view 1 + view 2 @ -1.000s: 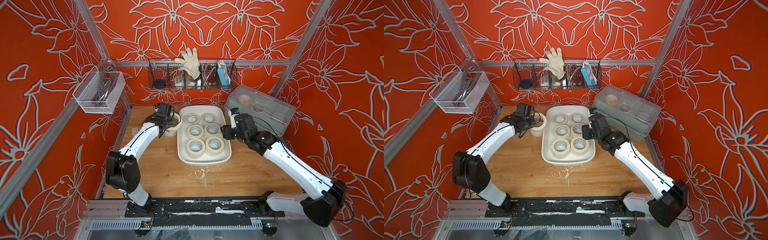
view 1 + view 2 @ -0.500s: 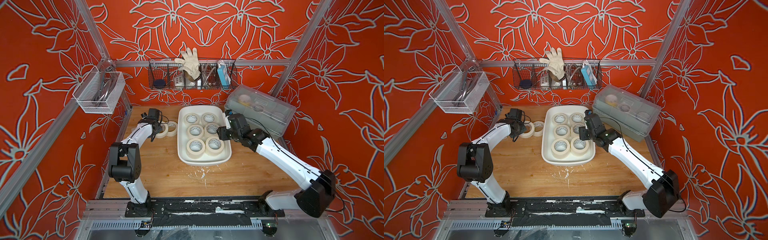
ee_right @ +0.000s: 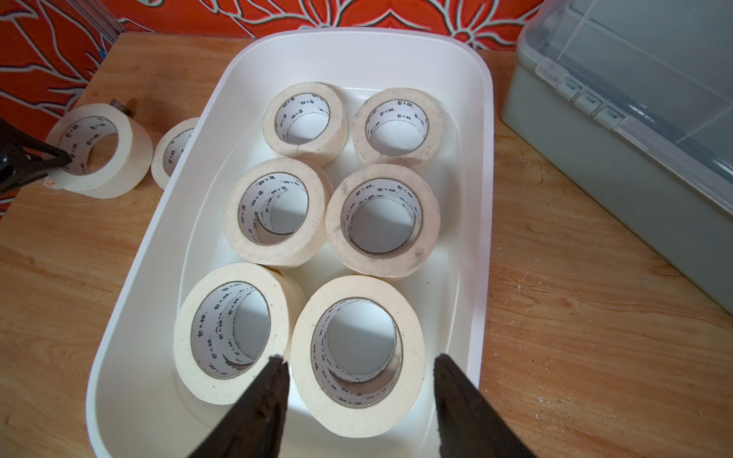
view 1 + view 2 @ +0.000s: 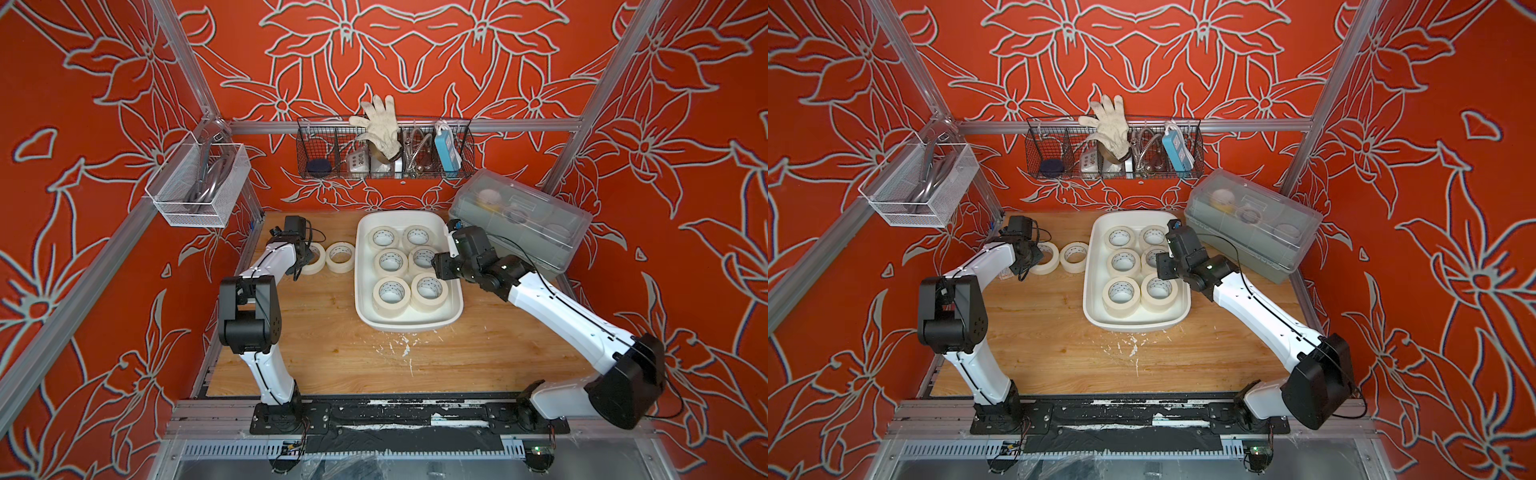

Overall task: Take out the art tape in the storage box
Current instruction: Place the art tape at the center of the board, then pick up the art tape from the storage box.

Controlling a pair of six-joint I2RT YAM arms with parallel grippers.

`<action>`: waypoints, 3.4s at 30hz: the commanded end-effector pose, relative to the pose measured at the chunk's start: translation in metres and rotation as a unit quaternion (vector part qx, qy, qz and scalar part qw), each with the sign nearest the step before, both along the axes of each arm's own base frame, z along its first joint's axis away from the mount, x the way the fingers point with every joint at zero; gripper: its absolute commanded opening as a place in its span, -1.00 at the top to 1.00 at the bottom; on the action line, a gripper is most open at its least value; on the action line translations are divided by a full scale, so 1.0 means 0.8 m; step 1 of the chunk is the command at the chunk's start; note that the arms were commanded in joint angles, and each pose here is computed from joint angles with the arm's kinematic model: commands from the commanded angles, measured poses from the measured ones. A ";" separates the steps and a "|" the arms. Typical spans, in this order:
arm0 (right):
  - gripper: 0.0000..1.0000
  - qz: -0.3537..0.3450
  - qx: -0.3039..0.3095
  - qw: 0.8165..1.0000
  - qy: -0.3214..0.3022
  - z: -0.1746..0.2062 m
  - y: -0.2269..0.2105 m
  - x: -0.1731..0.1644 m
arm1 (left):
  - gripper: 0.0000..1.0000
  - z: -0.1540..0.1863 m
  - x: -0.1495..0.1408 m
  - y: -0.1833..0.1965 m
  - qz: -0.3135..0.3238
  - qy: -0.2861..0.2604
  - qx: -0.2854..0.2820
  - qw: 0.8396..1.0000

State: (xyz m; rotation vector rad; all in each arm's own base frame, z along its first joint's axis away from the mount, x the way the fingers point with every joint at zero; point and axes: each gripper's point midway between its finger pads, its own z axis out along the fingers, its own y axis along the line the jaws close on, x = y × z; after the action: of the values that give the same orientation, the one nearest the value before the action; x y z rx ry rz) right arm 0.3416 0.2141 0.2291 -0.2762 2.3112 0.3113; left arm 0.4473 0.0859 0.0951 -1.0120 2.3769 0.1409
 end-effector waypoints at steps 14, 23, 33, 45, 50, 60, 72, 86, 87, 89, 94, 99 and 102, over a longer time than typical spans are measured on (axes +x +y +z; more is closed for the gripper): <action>-0.23 -0.013 0.010 1.000 -0.008 0.010 -0.003 0.008 | 1.00 -0.011 0.043 0.017 0.006 -0.004 0.011 1.000; -0.23 -0.013 0.015 1.000 -0.004 0.007 -0.002 0.010 | 1.00 -0.024 0.043 0.012 0.007 -0.004 -0.010 1.000; -0.23 -0.020 0.019 1.000 0.002 0.001 -0.006 0.007 | 0.49 -0.046 0.038 0.009 0.008 0.012 -0.018 1.000; -0.24 -0.029 0.040 0.999 0.024 -0.008 -0.011 0.008 | -0.33 -0.002 0.036 -0.004 -0.028 -0.005 0.009 1.000; -0.24 -0.038 0.044 0.997 0.041 -0.019 -0.012 0.011 | -0.58 0.039 0.031 -0.044 -0.084 -0.035 0.019 0.996; -0.25 -0.083 0.055 0.989 0.107 -0.065 -0.019 0.023 | -0.97 0.136 -0.016 -0.162 -0.197 -0.118 -0.001 0.973; -0.29 -0.114 0.049 0.979 0.160 -0.116 -0.017 0.051 | -0.97 0.187 -0.080 -0.250 -0.290 -0.151 -0.022 0.945; -0.27 -0.162 0.056 0.971 0.169 -0.144 -0.014 0.105 | -0.97 0.186 -0.101 -0.280 -0.322 -0.148 -0.014 0.935; -0.27 -0.167 0.057 0.970 0.168 -0.146 -0.014 0.109 | -0.97 0.187 -0.101 -0.279 -0.322 -0.150 -0.013 0.935; -0.25 -0.174 0.060 0.969 0.167 -0.150 -0.015 0.118 | -0.97 0.189 -0.102 -0.279 -0.321 -0.153 -0.012 0.935; -0.18 -0.188 0.066 0.964 0.176 -0.167 -0.017 0.135 | -0.97 0.187 -0.101 -0.278 -0.320 -0.151 -0.011 0.935; 0.01 -0.189 0.069 0.963 0.181 -0.180 -0.012 0.146 | -0.97 0.186 -0.100 -0.280 -0.321 -0.152 -0.012 0.935; 0.22 -0.191 0.068 0.963 0.177 -0.180 -0.013 0.146 | -0.97 0.184 -0.100 -0.281 -0.322 -0.150 -0.014 0.935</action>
State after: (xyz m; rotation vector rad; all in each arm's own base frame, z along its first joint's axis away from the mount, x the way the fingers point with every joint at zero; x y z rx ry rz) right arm 0.4503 0.2029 0.0805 0.3093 2.6382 0.3442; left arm 0.3702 -0.1391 0.2394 -0.2014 2.3025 -0.2733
